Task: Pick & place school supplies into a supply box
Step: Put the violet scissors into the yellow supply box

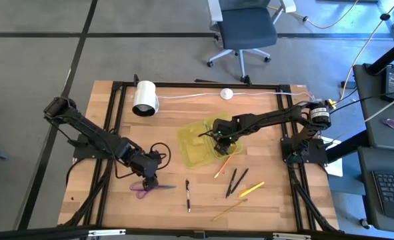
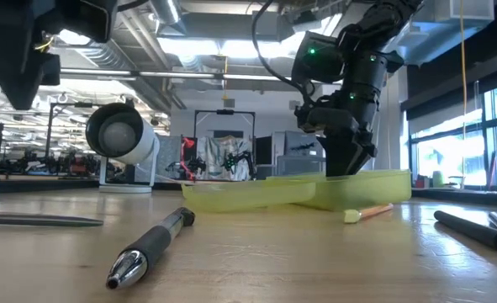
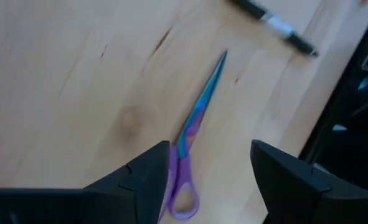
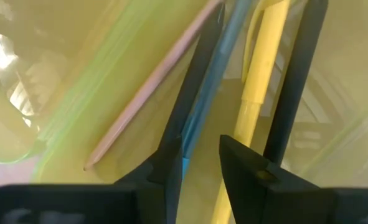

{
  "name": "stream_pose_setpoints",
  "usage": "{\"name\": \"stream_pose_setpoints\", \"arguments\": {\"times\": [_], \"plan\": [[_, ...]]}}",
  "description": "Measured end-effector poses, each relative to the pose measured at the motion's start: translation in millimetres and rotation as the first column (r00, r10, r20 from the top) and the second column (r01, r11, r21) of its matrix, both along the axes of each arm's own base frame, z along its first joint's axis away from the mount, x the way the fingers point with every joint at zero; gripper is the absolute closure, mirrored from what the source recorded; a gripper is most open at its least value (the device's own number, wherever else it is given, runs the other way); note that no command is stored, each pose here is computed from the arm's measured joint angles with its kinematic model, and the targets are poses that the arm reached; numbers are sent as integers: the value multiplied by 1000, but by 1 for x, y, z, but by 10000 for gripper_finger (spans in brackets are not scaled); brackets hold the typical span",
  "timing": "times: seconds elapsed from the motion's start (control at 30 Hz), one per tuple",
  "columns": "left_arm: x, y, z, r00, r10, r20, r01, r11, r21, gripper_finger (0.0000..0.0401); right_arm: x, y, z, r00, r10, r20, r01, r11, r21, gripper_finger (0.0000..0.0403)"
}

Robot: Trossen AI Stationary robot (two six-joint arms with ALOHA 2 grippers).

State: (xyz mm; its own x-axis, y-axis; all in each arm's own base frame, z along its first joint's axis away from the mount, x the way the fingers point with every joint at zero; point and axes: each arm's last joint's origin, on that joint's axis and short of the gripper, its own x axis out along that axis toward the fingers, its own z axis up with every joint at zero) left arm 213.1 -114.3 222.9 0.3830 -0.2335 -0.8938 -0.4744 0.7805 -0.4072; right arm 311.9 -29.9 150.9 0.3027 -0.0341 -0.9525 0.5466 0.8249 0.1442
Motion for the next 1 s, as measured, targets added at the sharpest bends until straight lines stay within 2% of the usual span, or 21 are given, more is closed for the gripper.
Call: {"name": "stream_pose_setpoints", "arguments": {"times": [0.13,0.23,0.47,0.63,1.0], "plan": [[-1,-3,-2,998,-57,-15,57,998,-7,188,0,0,0,1000,21,-2,-21,1000,-6,293],[-5,-9,-11,990,-91,-107,91,996,-8,189,0,0,0,1000,20,-3,-20,1000,-7,293],[-8,-34,-40,964,-98,-247,107,994,20,189,-1,0,0,1000,24,-6,-24,1000,-7,292],[-10,-45,-55,935,-81,-346,85,996,-2,189,0,0,0,999,44,-6,-44,999,-14,292],[-8,-52,-86,888,-68,-455,105,993,57,189,0,0,0,999,44,-6,-44,999,-14,292]]}}
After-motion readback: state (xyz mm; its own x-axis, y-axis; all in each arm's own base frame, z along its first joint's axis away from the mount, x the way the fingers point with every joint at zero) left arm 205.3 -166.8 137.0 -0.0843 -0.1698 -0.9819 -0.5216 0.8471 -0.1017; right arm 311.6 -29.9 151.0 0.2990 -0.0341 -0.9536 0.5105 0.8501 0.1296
